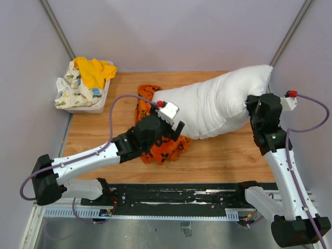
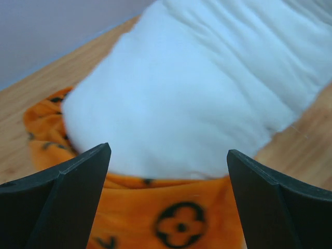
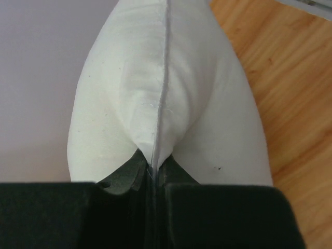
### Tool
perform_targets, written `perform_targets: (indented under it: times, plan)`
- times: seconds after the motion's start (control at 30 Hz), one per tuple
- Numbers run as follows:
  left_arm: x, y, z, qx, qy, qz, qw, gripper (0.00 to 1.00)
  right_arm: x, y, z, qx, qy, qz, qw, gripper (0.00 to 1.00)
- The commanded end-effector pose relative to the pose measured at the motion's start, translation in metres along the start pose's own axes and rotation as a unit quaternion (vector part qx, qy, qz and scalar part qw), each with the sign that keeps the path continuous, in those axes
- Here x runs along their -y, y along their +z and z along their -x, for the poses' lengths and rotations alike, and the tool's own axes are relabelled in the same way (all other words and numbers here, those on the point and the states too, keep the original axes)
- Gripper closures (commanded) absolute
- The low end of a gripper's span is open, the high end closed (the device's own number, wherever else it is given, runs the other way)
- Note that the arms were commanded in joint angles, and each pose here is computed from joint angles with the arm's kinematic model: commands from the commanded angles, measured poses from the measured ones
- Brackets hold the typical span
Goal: Remove the pillowcase from the pillow
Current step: Remove the pillow from the pillowcase.
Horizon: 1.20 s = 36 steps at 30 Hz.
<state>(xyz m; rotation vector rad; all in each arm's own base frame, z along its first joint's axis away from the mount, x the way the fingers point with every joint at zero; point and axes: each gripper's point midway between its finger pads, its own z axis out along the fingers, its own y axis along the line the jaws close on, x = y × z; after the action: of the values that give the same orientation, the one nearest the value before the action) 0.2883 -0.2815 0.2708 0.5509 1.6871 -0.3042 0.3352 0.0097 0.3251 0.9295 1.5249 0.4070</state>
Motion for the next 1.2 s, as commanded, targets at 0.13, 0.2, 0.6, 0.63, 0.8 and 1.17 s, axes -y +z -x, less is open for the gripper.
perform_targets:
  times: [0.13,0.2,0.6,0.63,0.8,1.17]
  plan:
    - [0.107,0.013,-0.060,-0.035,0.082,0.034,0.995,0.01,0.062,-0.014,-0.047,-0.067,-0.010,-0.122,0.990,0.99]
    - [0.114,0.015,-0.079,-0.049,0.102,0.066,0.991,0.01,0.059,-0.016,-0.044,-0.065,-0.014,-0.115,0.991,0.99]
    - [0.038,-0.026,-0.068,0.017,0.036,0.188,0.981,0.01,0.057,-0.026,-0.025,-0.030,-0.030,-0.093,0.995,0.99]
    - [0.023,-0.022,-0.073,0.014,0.018,0.190,0.981,0.01,0.056,-0.024,-0.026,-0.032,-0.032,-0.088,0.995,0.99]
    - [-0.048,-0.009,-0.126,-0.050,-0.073,0.211,0.973,0.01,0.047,-0.022,-0.038,-0.057,-0.029,-0.066,0.996,0.99]
    - [-0.075,-0.005,-0.219,-0.189,-0.068,0.281,0.939,0.01,-0.059,-0.043,0.083,0.081,-0.052,0.043,0.994,0.99]
